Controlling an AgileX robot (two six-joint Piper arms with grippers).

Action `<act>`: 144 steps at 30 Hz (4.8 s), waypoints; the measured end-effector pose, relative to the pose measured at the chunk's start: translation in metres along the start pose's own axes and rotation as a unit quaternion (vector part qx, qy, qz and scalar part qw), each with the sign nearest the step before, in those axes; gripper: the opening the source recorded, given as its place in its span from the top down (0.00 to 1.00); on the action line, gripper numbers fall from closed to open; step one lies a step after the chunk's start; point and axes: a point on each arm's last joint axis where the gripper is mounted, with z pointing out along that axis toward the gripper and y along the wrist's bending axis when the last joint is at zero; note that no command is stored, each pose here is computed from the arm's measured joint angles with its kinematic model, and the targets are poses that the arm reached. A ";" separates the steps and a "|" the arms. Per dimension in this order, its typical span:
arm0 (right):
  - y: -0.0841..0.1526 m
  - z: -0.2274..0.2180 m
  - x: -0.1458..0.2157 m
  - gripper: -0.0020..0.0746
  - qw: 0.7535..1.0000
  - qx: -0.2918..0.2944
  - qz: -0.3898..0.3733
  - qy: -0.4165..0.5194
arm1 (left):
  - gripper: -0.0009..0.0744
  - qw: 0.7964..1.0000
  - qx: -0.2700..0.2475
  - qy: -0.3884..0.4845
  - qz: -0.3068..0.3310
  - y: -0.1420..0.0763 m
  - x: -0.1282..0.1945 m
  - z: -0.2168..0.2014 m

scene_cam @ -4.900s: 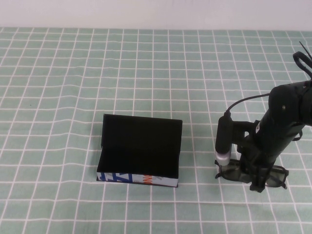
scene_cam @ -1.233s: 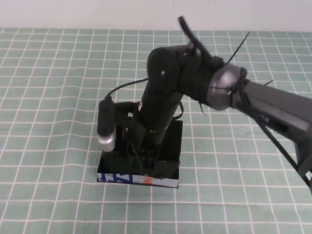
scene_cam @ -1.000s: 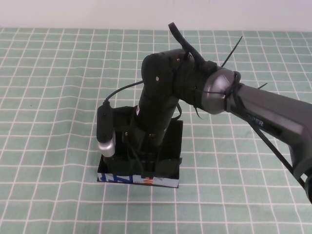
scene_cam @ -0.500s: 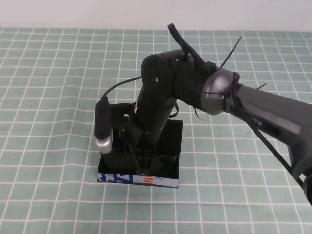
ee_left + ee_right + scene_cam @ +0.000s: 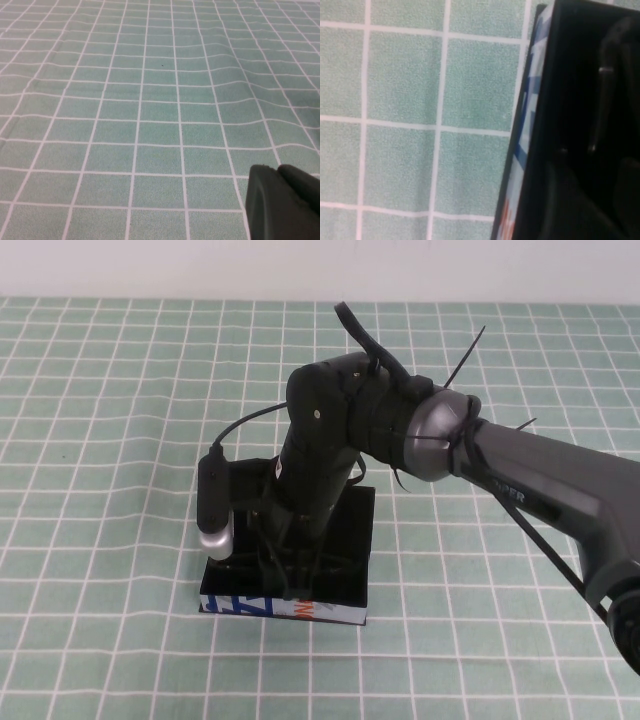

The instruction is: Return glasses to glasses case

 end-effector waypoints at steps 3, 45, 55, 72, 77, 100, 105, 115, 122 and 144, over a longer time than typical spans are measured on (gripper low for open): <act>0.000 0.000 0.000 0.57 1.000 0.001 0.000 0.000 | 0.99 1.000 0.000 0.000 0.000 0.000 0.000 0.000; 0.062 -0.267 -0.017 0.99 0.943 0.237 0.172 -0.160 | 0.99 1.000 0.000 0.000 0.000 0.000 0.000 0.000; 0.116 -0.309 0.023 0.99 0.903 0.267 0.285 -0.176 | 0.99 1.000 0.000 0.000 0.000 0.000 0.000 0.000; 0.237 -0.270 0.161 0.99 0.777 0.376 0.446 -0.236 | 0.99 1.000 0.000 0.000 0.000 0.000 0.000 0.000; 0.255 -0.260 0.179 0.99 0.765 0.385 0.449 -0.257 | 0.99 1.000 0.000 0.000 0.000 0.000 0.000 0.000; 0.263 -0.259 0.199 0.99 0.720 0.427 0.474 -0.272 | 0.99 1.000 0.000 0.000 0.000 0.000 0.000 0.000; 0.263 -0.243 0.217 0.99 0.641 0.503 0.466 -0.345 | 0.99 1.000 0.000 0.000 0.000 0.000 0.000 0.000; 0.283 -0.164 0.266 0.99 0.457 0.544 0.549 -0.440 | 0.99 1.000 0.000 0.000 0.000 0.000 0.000 0.000; 0.288 -0.132 0.278 0.99 0.470 0.535 0.574 -0.405 | 0.99 1.000 0.000 0.000 0.000 0.000 0.000 0.000; 0.309 -0.073 0.290 0.99 0.541 0.507 0.583 -0.333 | 0.99 1.000 0.000 0.000 0.000 0.000 0.000 0.000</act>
